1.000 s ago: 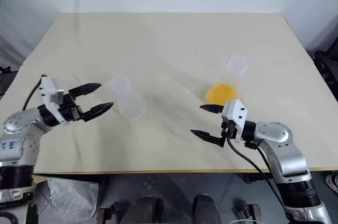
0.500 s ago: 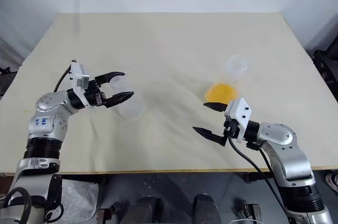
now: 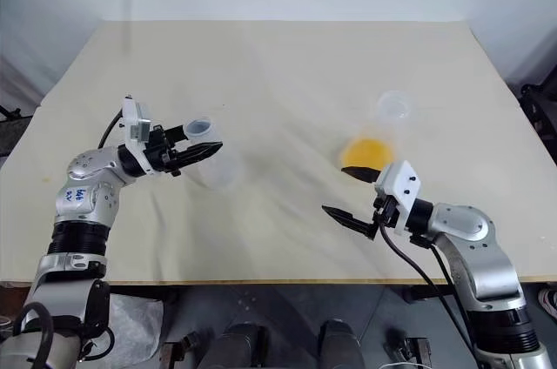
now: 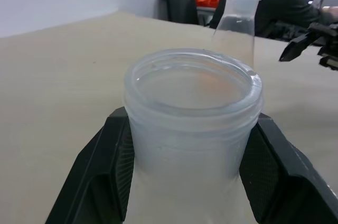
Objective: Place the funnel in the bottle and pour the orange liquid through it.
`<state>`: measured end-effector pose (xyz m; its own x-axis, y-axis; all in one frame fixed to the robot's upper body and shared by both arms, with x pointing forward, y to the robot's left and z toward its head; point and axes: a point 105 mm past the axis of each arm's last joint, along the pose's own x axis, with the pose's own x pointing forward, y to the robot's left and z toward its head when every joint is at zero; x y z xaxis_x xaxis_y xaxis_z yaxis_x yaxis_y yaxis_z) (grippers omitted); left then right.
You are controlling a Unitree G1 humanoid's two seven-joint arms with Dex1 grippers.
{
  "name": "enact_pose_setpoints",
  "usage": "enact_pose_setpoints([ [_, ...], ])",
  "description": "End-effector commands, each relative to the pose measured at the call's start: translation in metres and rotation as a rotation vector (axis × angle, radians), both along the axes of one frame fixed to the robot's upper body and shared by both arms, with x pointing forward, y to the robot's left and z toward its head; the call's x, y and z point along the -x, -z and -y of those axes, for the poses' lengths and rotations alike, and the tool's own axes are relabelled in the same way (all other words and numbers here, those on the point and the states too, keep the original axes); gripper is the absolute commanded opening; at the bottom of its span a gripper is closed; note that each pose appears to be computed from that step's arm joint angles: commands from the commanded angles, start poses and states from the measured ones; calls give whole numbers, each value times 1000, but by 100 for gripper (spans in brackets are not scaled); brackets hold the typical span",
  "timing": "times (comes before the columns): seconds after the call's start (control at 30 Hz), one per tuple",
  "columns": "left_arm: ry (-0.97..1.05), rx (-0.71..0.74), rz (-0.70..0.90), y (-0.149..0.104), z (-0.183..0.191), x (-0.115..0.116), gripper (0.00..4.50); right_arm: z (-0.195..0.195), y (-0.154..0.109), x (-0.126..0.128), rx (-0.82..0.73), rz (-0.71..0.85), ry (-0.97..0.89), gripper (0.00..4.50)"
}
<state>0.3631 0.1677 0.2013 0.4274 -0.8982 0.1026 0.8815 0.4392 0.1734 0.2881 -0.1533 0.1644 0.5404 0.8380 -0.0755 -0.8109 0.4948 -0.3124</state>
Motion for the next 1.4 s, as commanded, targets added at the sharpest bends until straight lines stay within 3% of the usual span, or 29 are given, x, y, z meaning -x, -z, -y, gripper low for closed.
enact_pose_setpoints([
  [0.03, 114, -25, 101, -32, 28, 11, 234, 5, -13, 1, 6, 44, -4, 450],
  [0.17, 191, -37, 117, -37, 58, 16, 234, 15, -13, 0, 23, 38, 14, 450],
  [0.4, 328, -80, 84, -24, 119, 23, 234, 31, -7, 9, 63, 7, 32, 450],
  [0.83, 389, -141, 61, -5, 159, 14, 234, 31, -5, 22, 32, 22, 108, 450],
  [1.07, 429, -161, 58, -1, 162, 17, 447, 34, -7, 24, 35, 31, 133, 450],
  [1.4, 411, -163, 22, -8, 133, 21, 447, 38, -13, 21, 52, 39, 134, 450],
])
